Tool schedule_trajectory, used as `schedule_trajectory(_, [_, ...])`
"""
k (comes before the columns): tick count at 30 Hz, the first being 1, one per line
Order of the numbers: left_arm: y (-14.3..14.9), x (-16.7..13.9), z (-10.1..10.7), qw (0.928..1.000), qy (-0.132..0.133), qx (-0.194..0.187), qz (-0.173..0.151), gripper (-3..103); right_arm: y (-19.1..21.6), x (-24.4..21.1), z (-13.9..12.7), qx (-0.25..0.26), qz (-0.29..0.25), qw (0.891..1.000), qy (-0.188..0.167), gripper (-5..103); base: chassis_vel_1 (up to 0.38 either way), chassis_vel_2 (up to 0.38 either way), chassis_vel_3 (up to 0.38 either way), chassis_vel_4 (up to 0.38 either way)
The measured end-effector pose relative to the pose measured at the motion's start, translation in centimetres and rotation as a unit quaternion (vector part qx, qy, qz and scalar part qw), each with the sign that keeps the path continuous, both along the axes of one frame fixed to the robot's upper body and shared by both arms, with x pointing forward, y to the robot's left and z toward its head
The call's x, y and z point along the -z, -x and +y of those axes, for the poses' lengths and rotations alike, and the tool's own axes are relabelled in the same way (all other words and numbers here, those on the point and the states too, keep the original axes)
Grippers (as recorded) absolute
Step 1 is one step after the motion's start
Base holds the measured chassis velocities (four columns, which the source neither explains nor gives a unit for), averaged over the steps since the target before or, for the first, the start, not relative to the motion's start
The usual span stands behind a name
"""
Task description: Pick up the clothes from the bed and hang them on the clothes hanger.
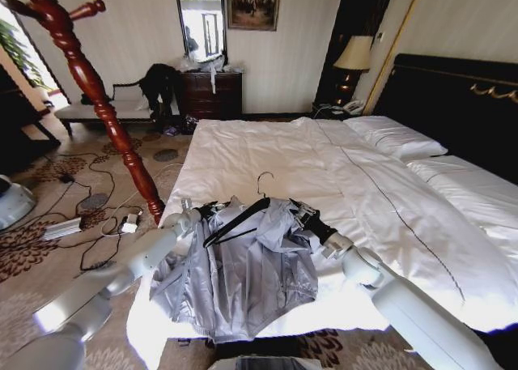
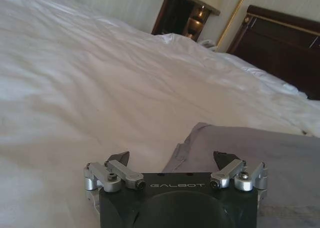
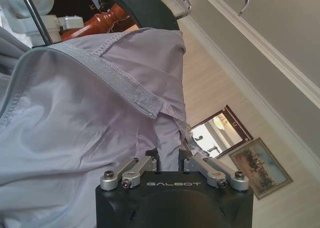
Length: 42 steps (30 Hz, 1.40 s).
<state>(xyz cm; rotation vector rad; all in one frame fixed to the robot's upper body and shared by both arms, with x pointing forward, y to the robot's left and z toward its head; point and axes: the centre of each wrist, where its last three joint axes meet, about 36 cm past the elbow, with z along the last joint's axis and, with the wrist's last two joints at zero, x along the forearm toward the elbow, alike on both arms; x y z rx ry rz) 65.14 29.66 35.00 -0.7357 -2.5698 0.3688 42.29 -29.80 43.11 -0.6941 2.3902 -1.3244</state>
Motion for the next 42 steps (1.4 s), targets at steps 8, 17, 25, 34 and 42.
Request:
schedule_trajectory(8, [-0.4,1.4,-1.2,0.9996,-0.026,0.011,0.001,90,0.0,0.1,0.6,0.000,0.002,1.000,-0.011,19,0.000,0.000,0.000,0.000])
schedule_trajectory(17, [-1.1,2.0,-2.6,0.9995,-0.029,0.013,0.001,53,0.0,0.1,0.8,-0.003,0.002,1.000,-0.011,19,0.000,0.000,0.000,0.000])
schedule_trajectory(25, [-0.9,2.2,-3.0,0.9994,-0.029,0.017,-0.002,26,0.1,0.3,0.7,-0.001,0.002,1.000,-0.010,19,0.000,0.000,0.000,0.000])
schedule_trajectory(34, [0.3,2.4,-3.6,0.9996,-0.020,0.018,-0.004,1,0.2,0.3,0.8,0.004,0.006,1.000,-0.017,19,0.000,0.000,0.000,0.000])
schedule_trajectory(42, [1.3,1.8,-2.9,0.9999,-0.007,0.005,-0.010,1,0.1,0.3,0.7,0.005,0.004,1.000,-0.016,19,0.000,0.000,0.000,0.000])
